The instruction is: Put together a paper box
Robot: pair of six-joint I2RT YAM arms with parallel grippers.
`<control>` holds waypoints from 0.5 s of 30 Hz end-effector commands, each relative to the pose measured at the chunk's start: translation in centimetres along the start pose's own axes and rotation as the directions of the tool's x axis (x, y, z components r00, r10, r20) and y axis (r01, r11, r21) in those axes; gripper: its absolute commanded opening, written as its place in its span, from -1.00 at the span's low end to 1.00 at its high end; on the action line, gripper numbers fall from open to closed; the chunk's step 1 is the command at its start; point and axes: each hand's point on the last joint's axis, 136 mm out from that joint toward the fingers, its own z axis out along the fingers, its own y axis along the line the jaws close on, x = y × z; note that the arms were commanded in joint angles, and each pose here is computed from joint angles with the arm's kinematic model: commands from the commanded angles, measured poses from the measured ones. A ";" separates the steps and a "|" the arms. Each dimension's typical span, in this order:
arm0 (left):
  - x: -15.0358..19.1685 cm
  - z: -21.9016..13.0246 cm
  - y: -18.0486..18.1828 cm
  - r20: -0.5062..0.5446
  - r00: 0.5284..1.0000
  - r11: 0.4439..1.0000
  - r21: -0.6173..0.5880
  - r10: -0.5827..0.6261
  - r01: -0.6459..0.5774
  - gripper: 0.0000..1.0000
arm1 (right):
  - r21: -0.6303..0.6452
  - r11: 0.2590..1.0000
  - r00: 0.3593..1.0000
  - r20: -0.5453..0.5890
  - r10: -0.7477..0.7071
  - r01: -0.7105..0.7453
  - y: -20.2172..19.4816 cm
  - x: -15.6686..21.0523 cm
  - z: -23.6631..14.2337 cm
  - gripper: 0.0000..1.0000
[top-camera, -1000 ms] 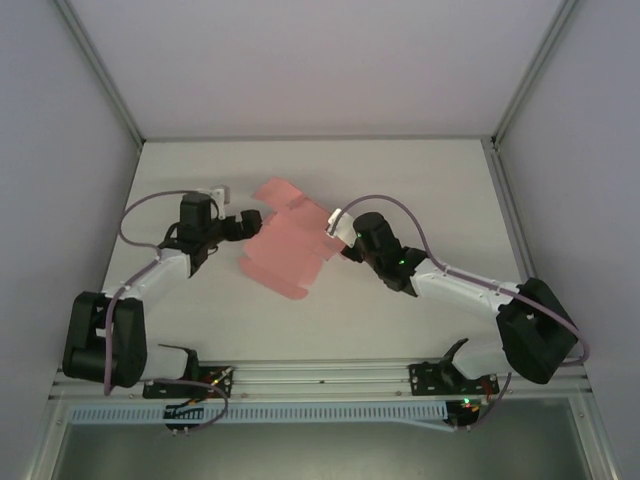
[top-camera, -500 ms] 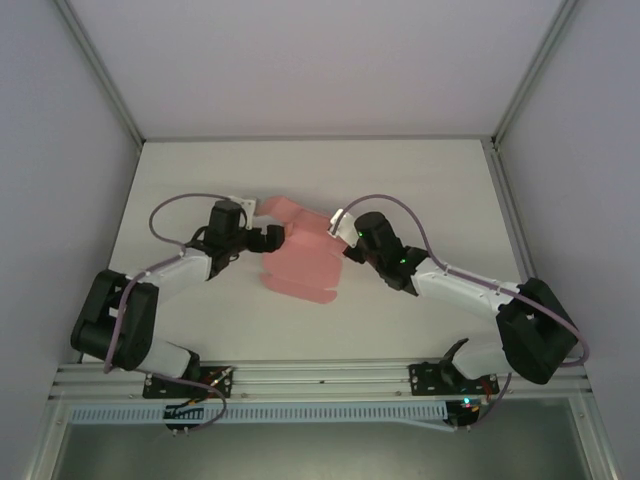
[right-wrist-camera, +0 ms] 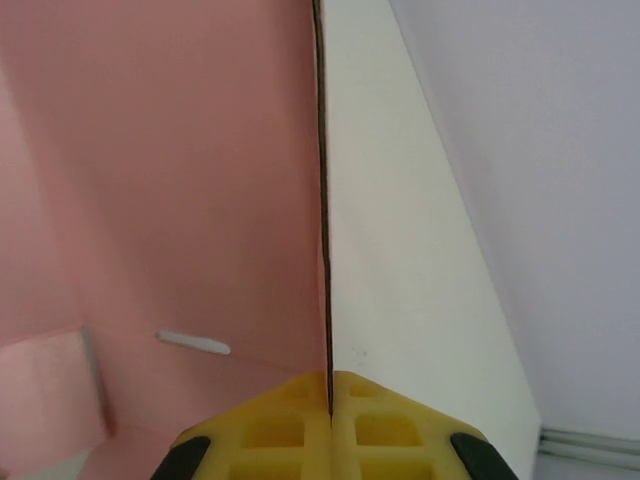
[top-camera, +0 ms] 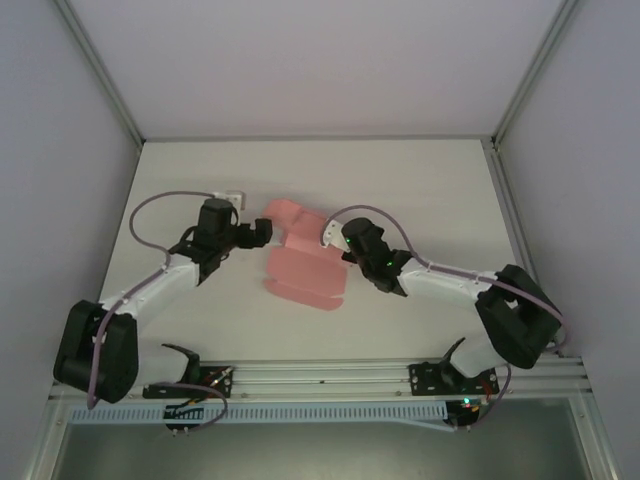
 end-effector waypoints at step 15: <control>-1.4 4.9 4.8 -0.046 0.991 0.990 0.061 -0.122 0.125 0.99 | 0.156 0.960 0.967 0.073 -0.246 0.233 0.1 -4.6 0.1 -1.00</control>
